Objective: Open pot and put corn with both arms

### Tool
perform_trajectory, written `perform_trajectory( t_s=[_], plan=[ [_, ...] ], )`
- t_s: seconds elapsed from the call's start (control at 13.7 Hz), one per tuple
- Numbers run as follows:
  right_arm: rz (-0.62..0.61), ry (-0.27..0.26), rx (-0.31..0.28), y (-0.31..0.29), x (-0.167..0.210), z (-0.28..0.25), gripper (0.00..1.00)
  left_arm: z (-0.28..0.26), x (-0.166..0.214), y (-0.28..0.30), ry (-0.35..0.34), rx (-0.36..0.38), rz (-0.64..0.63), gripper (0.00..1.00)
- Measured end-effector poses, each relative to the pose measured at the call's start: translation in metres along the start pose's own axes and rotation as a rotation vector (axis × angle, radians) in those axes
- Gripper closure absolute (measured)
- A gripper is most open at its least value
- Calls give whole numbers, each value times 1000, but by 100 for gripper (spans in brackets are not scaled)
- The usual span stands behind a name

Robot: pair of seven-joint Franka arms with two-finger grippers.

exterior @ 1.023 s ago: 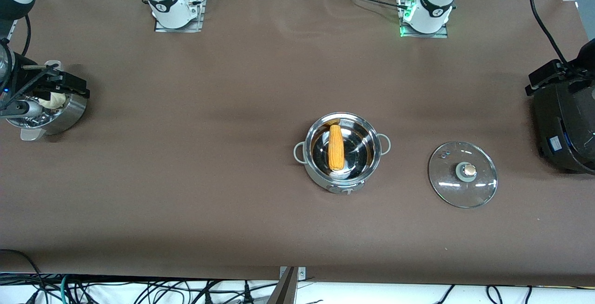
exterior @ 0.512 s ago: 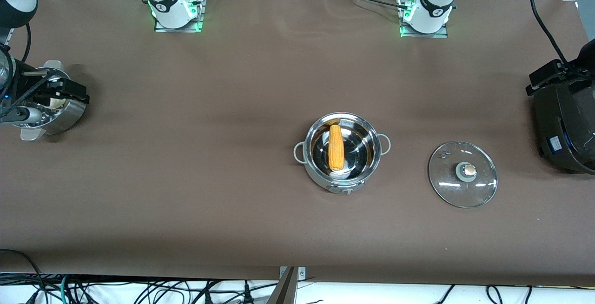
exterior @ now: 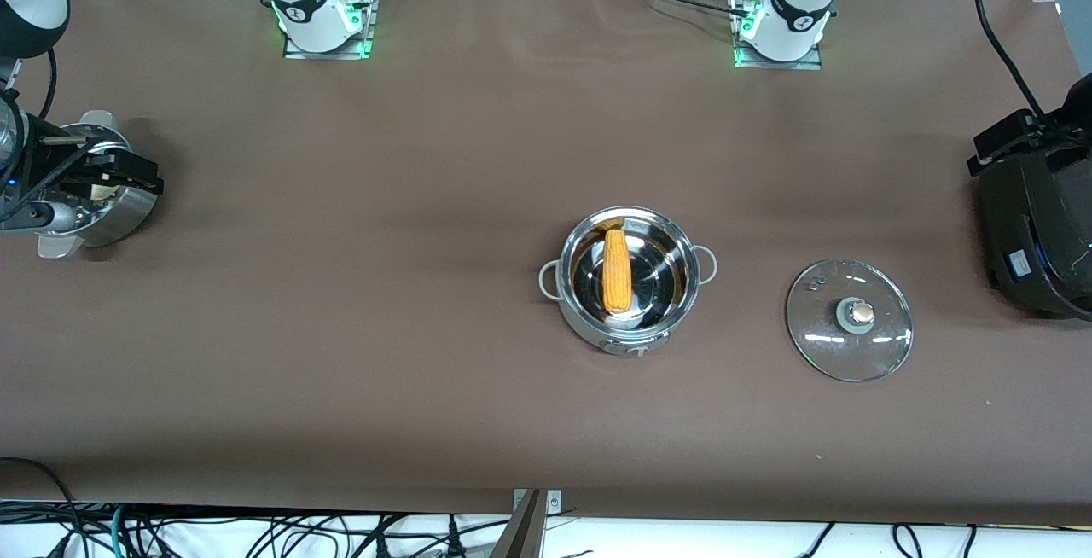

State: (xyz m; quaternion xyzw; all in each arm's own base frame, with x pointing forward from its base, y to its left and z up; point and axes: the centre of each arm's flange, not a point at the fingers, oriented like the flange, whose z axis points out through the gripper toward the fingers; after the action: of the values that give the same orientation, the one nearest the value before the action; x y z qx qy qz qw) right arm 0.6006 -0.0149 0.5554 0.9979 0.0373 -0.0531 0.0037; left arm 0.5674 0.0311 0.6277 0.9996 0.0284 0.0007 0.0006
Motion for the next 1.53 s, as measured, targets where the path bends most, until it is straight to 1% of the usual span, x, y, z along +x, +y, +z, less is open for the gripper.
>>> perform_trajectory(
  t_s=[1.53],
  plan=[
    [0,16,-3,0,2,-2,0,0,0,1,0,0,1,0]
  ],
)
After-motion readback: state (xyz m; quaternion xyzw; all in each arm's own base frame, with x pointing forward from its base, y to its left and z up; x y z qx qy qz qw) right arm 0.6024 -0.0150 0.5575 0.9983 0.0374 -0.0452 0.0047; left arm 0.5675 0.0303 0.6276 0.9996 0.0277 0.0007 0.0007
